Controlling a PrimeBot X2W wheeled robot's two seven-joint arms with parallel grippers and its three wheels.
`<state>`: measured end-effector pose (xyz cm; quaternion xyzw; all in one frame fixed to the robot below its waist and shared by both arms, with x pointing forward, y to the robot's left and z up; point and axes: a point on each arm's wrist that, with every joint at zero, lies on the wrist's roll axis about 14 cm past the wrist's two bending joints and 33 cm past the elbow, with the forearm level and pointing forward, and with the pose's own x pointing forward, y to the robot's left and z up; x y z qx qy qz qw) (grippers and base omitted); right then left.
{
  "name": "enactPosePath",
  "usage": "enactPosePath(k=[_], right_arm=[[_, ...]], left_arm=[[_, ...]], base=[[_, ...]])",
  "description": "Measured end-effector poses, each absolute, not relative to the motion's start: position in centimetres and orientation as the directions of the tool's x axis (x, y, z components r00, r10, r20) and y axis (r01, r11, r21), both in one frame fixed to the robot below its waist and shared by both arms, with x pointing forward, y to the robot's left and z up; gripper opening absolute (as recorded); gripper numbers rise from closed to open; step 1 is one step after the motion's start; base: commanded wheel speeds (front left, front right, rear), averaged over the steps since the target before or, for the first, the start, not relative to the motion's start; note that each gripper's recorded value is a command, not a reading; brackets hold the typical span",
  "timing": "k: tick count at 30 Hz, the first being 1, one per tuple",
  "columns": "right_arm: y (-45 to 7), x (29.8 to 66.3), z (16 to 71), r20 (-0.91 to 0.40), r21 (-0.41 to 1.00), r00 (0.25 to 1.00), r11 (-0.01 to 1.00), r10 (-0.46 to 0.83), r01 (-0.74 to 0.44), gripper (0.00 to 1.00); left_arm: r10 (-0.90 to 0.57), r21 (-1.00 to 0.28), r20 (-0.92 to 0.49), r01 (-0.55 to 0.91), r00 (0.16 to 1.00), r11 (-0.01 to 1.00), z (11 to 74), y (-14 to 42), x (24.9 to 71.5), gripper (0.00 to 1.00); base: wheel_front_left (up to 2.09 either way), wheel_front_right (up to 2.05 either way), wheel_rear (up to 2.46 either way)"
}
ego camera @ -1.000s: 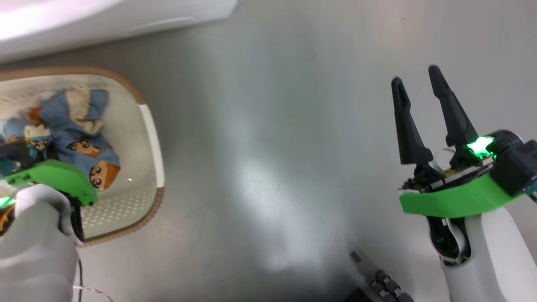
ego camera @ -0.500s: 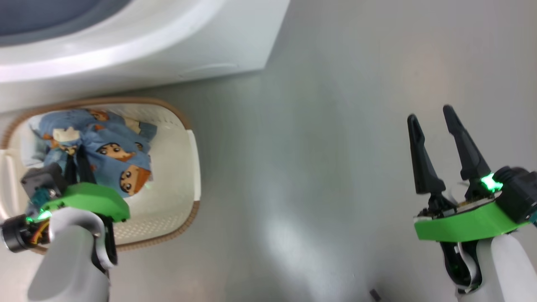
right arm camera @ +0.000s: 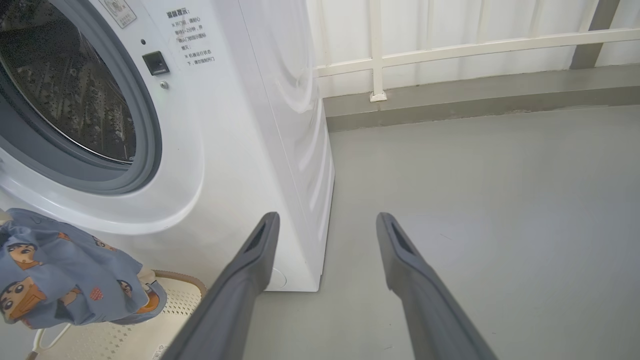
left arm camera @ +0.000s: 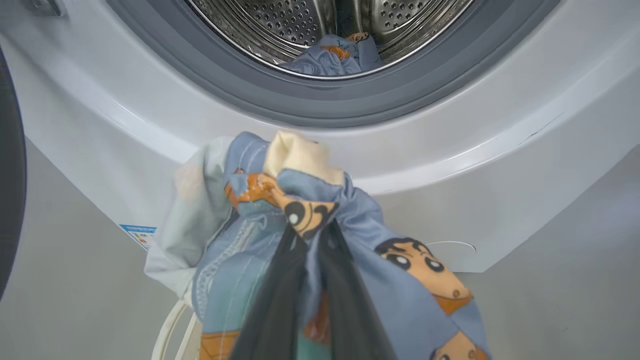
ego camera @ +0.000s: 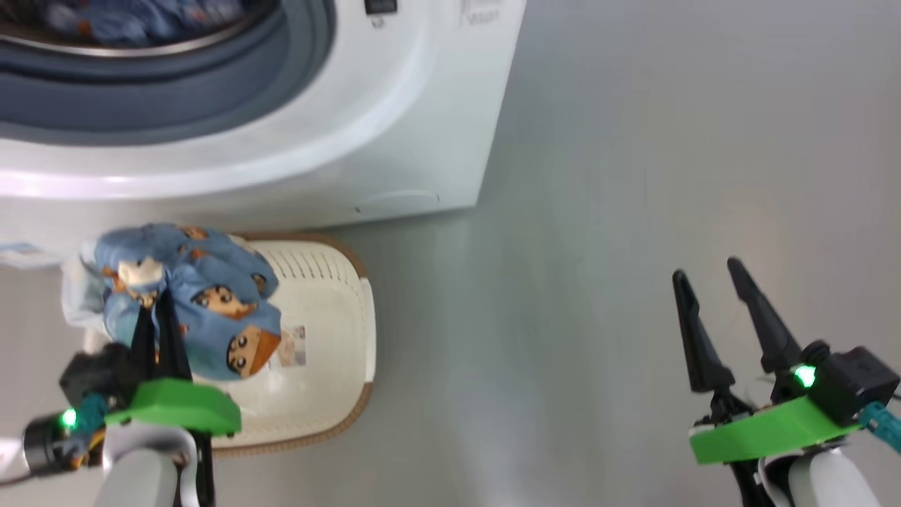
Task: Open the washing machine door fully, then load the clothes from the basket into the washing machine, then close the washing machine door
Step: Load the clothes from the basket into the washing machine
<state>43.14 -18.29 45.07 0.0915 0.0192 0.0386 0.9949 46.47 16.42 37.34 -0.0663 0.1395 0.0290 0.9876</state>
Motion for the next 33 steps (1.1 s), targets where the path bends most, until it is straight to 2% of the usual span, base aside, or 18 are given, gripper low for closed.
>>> enactPosePath(k=[10,20,33], right_arm=[[-17.6,40.2,47.3,0.005,0.192,0.996,0.977,0.088,-0.087,1.00],[-16.9,37.8,49.4,0.043,0.178,0.994,0.978,0.102,-0.108,1.00],[-16.7,35.4,51.2,0.076,0.178,0.993,0.979,0.092,-0.105,1.00]], left_arm=[[0.020,-0.109,-0.168,-0.039,0.986,0.993,42.5,16.8,42.5,0.00],[-0.020,-0.103,-0.120,0.007,0.993,0.995,45.4,16.4,38.6,0.00],[-0.044,-0.104,-0.054,0.038,0.998,0.994,48.4,16.0,35.8,0.00]], base=[[0.00,0.00,0.00],[0.00,0.00,0.00],[0.00,0.00,0.00]])
